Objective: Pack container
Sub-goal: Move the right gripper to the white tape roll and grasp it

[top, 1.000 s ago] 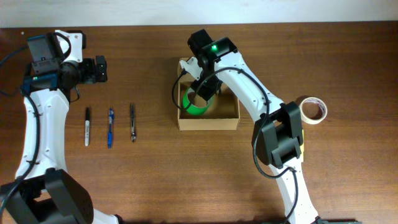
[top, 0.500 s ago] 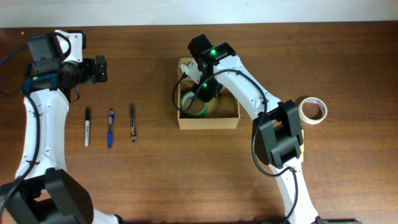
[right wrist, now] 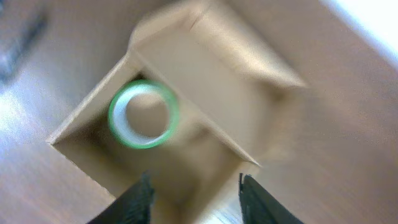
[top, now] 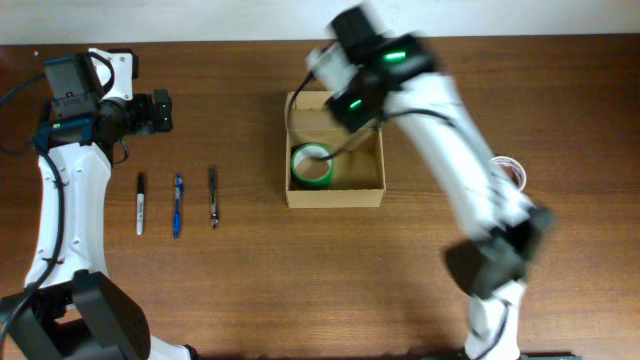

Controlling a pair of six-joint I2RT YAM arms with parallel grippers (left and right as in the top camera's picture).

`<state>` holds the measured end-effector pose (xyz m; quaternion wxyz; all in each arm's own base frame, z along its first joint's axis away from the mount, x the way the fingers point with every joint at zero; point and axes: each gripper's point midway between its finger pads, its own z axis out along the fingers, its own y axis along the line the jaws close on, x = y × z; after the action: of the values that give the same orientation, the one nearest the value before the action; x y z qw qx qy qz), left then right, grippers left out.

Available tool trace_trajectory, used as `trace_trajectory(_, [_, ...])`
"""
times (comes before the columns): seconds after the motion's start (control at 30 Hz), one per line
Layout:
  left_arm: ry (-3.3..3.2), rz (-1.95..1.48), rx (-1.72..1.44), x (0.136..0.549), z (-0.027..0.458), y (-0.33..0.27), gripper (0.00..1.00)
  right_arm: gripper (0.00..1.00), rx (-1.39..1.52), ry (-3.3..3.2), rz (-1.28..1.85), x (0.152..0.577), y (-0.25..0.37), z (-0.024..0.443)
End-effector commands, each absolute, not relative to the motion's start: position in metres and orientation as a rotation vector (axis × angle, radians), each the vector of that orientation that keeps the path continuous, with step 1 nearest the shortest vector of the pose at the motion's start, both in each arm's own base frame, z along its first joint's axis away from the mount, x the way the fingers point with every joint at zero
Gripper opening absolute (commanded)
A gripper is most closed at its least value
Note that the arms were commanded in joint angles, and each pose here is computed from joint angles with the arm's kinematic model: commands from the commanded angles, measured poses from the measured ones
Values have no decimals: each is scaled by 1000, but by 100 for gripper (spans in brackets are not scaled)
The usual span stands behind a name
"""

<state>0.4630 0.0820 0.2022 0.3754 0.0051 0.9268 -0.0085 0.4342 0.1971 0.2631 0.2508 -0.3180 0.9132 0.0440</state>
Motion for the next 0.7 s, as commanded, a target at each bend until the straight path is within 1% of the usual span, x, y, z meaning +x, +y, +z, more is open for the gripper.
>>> trace_trajectory(0.0, [2359, -26, 36, 467, 207, 82, 99, 48, -455, 2398, 51, 433, 102, 344])
trace_trajectory(0.07, [2359, -26, 36, 467, 207, 82, 99, 53, -287, 2384, 55, 430, 55, 357])
trace_trajectory(0.13, [2359, -26, 36, 467, 207, 82, 99, 58, -98, 2398, 51, 423, -1, 351])
trace_trajectory(0.2, [2359, -26, 36, 467, 207, 82, 99, 64, 61, 2437, 29, 417, -44, 329])
trace_trajectory(0.27, [2359, -26, 36, 467, 207, 82, 99, 65, 260, 2504, 31, 407, -85, 292])
trace_trajectory(0.37, [2359, -26, 36, 467, 207, 82, 99, 66, 407, 2623, 99, 390, -114, 236])
trace_trajectory(0.5, [2359, -26, 36, 467, 207, 82, 99, 66, 558, 2767, 151, 368, -136, 164])
trace_trajectory(0.67, [2359, -26, 36, 467, 207, 82, 99, 66, 661, 2886, 200, 349, -146, 98])
